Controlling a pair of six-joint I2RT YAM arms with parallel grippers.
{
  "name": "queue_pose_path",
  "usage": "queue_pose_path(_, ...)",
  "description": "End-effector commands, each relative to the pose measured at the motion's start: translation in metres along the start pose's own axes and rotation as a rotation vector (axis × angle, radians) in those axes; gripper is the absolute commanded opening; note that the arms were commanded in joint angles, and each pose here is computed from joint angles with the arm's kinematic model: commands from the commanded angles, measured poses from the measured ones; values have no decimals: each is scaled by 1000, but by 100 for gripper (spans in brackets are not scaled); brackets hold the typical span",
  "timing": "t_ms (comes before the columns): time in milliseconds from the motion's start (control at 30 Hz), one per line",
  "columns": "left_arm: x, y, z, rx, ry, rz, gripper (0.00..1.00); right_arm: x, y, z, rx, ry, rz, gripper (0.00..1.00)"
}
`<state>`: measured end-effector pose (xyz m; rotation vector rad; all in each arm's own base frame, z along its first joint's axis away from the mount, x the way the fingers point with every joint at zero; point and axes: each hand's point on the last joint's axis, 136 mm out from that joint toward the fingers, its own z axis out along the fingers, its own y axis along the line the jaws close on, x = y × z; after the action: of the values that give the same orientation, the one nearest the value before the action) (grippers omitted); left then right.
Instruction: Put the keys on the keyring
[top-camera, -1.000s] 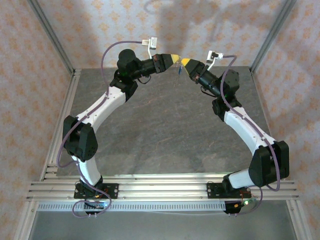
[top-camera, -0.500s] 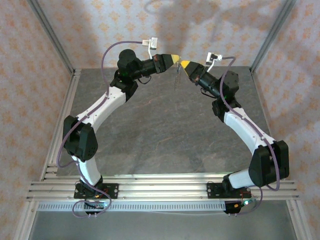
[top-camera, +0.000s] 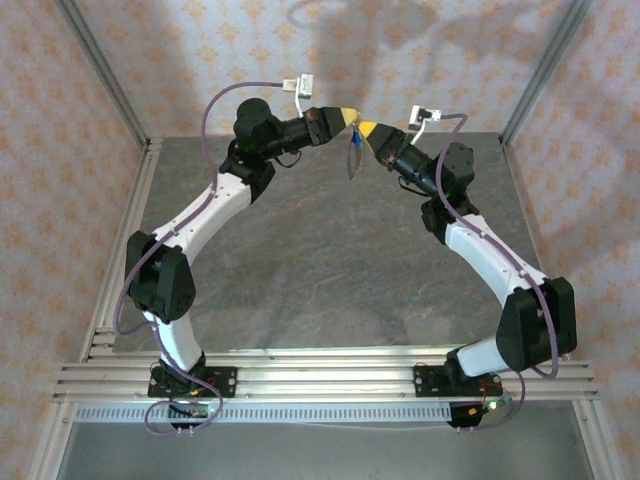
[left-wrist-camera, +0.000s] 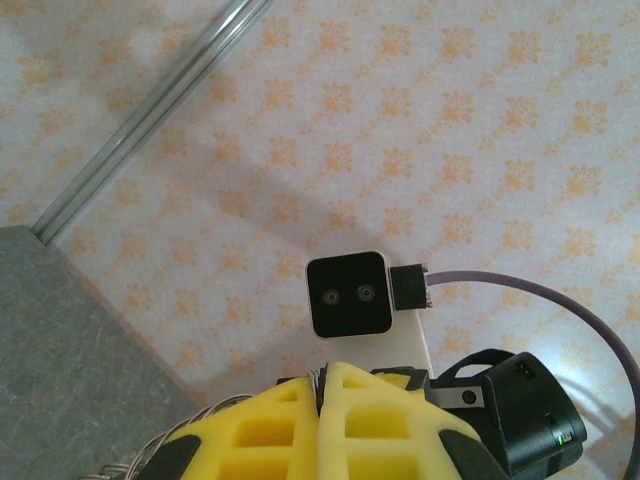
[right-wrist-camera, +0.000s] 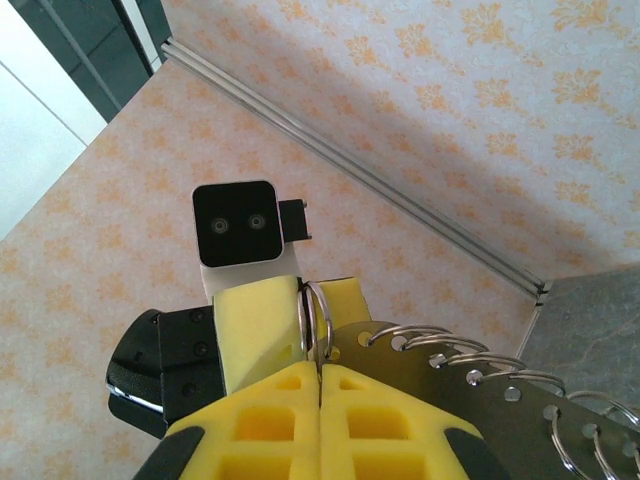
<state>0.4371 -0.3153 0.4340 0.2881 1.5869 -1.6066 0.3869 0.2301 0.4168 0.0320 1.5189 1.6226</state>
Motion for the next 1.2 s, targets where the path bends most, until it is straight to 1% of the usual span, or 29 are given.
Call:
queue_pose_path(0,-18,-35,-4,76,-74,73,0,15,5,9,-44,51,7,0)
queue_pose_path(167,-15,-32,-4,76,-74,62,0,15,5,15,-64,53,24,0)
queue_pose_path(367,-13,-29,-5,67,-82,59,0,14,2,12,-44,29,24,0)
queue_pose_path(467,-15,-29,-7,60,-101,61,0,10,-3,11,-35,-1,42,0)
queue_pose_path(567,-17,-27,-12,50,-141,60,0,7,-5,14,-69,-20,97,0)
queue_pose_path(800,-21,-30,-21,71,-215,65,0,10,-9,23,-132,-5,193,0)
queue_pose_path(1100,-25,-32,-23,77,-245,73,0,14,-10,20,-132,10,211,0)
queue_pose_path(1167,-24,-33,-21,83,-237,70,0,17,-2,27,-184,41,244,0)
